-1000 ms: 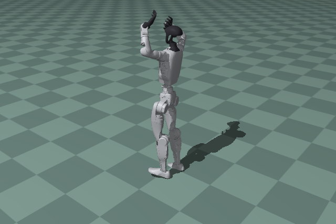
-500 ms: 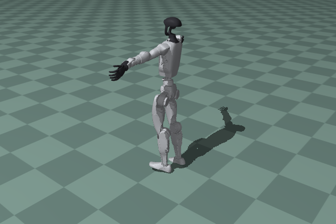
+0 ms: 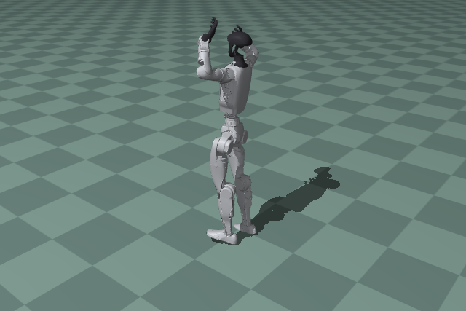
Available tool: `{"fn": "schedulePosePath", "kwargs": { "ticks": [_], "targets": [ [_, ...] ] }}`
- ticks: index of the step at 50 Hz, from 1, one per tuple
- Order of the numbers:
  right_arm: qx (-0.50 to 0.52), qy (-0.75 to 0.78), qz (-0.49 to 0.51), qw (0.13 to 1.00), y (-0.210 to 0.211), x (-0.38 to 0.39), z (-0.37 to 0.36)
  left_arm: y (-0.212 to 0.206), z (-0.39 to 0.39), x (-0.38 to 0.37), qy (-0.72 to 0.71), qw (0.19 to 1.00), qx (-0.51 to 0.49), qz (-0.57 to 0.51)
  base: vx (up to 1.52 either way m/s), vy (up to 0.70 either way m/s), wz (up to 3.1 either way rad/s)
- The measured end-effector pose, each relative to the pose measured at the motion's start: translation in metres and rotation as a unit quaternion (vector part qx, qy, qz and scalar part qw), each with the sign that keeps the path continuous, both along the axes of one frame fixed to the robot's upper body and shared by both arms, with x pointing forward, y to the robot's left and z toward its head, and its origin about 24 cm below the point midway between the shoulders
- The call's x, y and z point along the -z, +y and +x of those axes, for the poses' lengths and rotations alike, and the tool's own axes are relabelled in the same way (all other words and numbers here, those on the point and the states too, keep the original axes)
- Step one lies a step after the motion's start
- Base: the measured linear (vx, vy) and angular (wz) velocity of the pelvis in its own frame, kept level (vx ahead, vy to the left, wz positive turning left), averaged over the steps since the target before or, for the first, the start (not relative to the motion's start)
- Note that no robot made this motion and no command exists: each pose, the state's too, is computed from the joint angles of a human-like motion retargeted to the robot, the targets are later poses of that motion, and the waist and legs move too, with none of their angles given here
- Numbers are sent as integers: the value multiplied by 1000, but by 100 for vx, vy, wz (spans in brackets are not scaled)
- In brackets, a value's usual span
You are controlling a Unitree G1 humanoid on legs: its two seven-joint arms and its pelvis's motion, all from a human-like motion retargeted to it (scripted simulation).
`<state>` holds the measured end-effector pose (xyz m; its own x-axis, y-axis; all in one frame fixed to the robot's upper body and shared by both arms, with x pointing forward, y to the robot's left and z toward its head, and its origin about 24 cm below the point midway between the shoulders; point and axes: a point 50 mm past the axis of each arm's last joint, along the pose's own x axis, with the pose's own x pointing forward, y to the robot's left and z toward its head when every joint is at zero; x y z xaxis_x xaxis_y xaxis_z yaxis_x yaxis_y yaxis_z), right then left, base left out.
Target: Upper body actions
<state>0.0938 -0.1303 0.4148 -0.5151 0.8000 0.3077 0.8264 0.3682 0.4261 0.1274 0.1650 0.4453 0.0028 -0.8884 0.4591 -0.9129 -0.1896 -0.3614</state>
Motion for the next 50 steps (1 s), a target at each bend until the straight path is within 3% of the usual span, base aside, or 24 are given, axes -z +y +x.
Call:
{"fn": "schedulePosePath", "kwargs": {
  "ticks": [2, 5, 8, 11, 13, 15, 17, 20, 23, 25, 27, 30, 35, 40, 43, 46, 50],
  "targets": [
    [-19, -19, -43, 999, -1, 2, 5, -4, 5, 8, 14, 998, 24, 52, 0, 3, -18],
    [61, -26, 54, 996, -33, -30, 29, 19, 20, -8, 25, 1000, -3, -2, 0, 0, 0],
    [173, 30, 307, 935, -120, -68, 68, 91, 37, -40, -1, 975, -55, -217, -7, 1, -11],
    [209, 121, 534, 810, -215, -60, 92, 183, 45, -26, -8, 890, -80, -449, -2, 0, -4],
    [184, 177, 689, 679, -281, -26, 97, 252, 44, 14, -1, 773, -54, -632, 0, 0, 0],
    [142, 207, 780, 573, -320, 10, 98, 294, 45, 57, 14, 655, -7, -756, 0, 0, 0],
    [44, 235, 876, 420, -359, 69, 96, 332, 56, 126, 67, 454, 95, -883, -3, -1, 10],
    [-116, 273, 919, 259, -381, 137, 94, 350, 64, 207, 111, 209, 232, -944, 0, 0, 0],
    [-329, 252, 901, 128, -378, 188, 108, 356, 47, 263, 48, 91, 307, -946, 0, 0, 0],
    [-557, 242, 792, 64, -362, 203, 136, 364, 18, 277, -66, 134, 323, -934, 0, 0, 0],
    [-709, 201, 673, 70, -356, 200, 143, 368, -10, 263, -165, 250, 307, -903, 0, 0, 0],
    [-786, 124, 593, 120, -355, 189, 137, 363, -27, 230, -228, 393, 294, -841, 0, 0, 0],
    [-561, 246, 720, 327, -323, 116, 136, 341, 6, 149, -100, 504, 348, -784, 3, 3, 2],
    [-329, 368, 654, 573, -253, 33, 131, 276, 29, 57, 17, 677, 327, -660, 0, 0, 0],
    [-142, 334, 568, 738, -202, -11, 112, 219, 38, 17, 65, 778, 291, -553, 0, 0, 0],
    [27, 196, 441, 876, -140, -42, 78, 149, 35, -11, 111, 878, 237, -402, 0, 0, 0],
    [75, 4, 245, 967, -68, -41, 40, 76, 23, -21, 100, 960, 131, -225, 0, 0, 0]
  ]
}}
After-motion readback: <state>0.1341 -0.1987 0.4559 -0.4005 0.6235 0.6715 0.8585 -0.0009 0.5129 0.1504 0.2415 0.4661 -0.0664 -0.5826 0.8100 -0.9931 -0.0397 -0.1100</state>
